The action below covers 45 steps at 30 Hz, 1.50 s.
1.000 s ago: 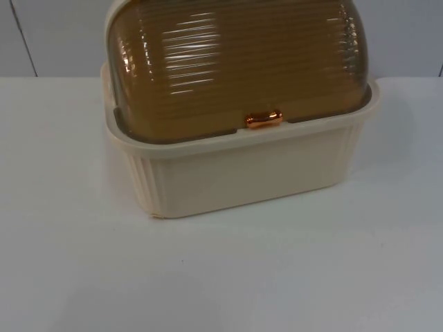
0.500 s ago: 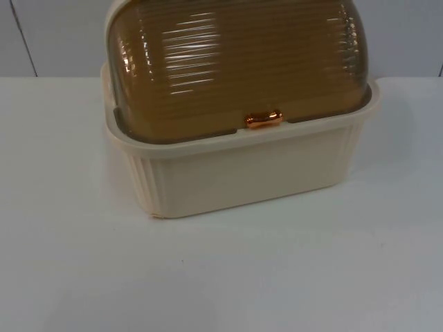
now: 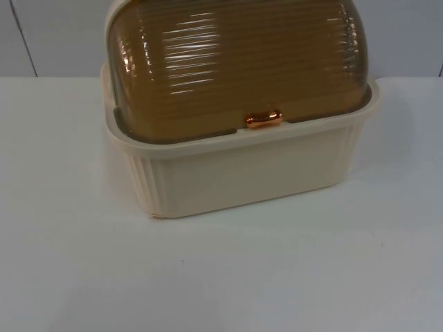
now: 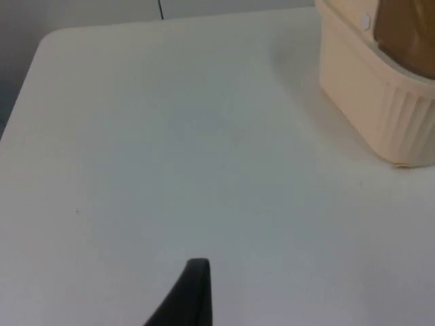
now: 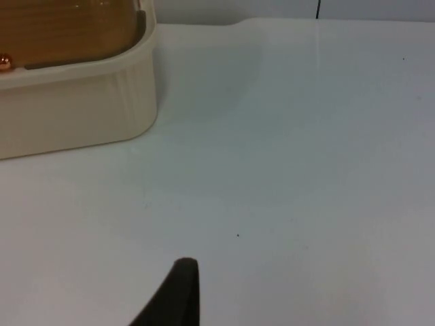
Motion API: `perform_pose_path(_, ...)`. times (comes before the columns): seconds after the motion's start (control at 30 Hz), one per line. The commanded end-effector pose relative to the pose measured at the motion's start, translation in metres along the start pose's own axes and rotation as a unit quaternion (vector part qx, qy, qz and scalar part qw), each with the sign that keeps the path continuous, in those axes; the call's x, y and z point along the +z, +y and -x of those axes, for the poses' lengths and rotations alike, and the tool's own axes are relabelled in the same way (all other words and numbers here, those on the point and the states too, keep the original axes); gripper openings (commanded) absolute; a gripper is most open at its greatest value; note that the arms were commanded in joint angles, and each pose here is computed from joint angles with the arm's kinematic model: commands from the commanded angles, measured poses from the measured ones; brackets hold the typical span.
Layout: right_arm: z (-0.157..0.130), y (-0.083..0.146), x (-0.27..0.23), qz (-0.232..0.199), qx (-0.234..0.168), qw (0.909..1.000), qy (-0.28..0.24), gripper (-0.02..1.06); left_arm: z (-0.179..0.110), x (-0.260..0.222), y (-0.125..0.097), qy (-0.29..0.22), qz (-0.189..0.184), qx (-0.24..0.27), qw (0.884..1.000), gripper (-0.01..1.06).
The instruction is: Open the box lid with the left hand, place the block into the box with the right hand, then close the box lid with the left hand.
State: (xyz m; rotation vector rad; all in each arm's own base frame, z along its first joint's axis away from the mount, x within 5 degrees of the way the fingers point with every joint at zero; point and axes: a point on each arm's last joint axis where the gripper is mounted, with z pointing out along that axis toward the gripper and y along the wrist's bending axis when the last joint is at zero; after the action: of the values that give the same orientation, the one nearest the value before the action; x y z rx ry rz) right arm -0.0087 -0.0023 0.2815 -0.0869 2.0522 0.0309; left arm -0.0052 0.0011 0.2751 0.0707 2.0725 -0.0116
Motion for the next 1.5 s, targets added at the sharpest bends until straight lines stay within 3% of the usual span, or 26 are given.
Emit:
perform_pose_path(0.0, -0.0005, -0.0002, 0.0017, -0.004, 0.0, 1.0, -0.004, 1.05, -0.0003, 0.0007, 0.001, -0.005, 0.003, -0.007, 1.0, 1.05)
perform_pose_path(1.47, -0.0005, 0.0003, 0.0017, -0.001, 0.002, 1.0, -0.003, 1.05, -0.0003, 0.0007, 0.0011, -0.005, 0.004, -0.003, 1.0, 1.05)
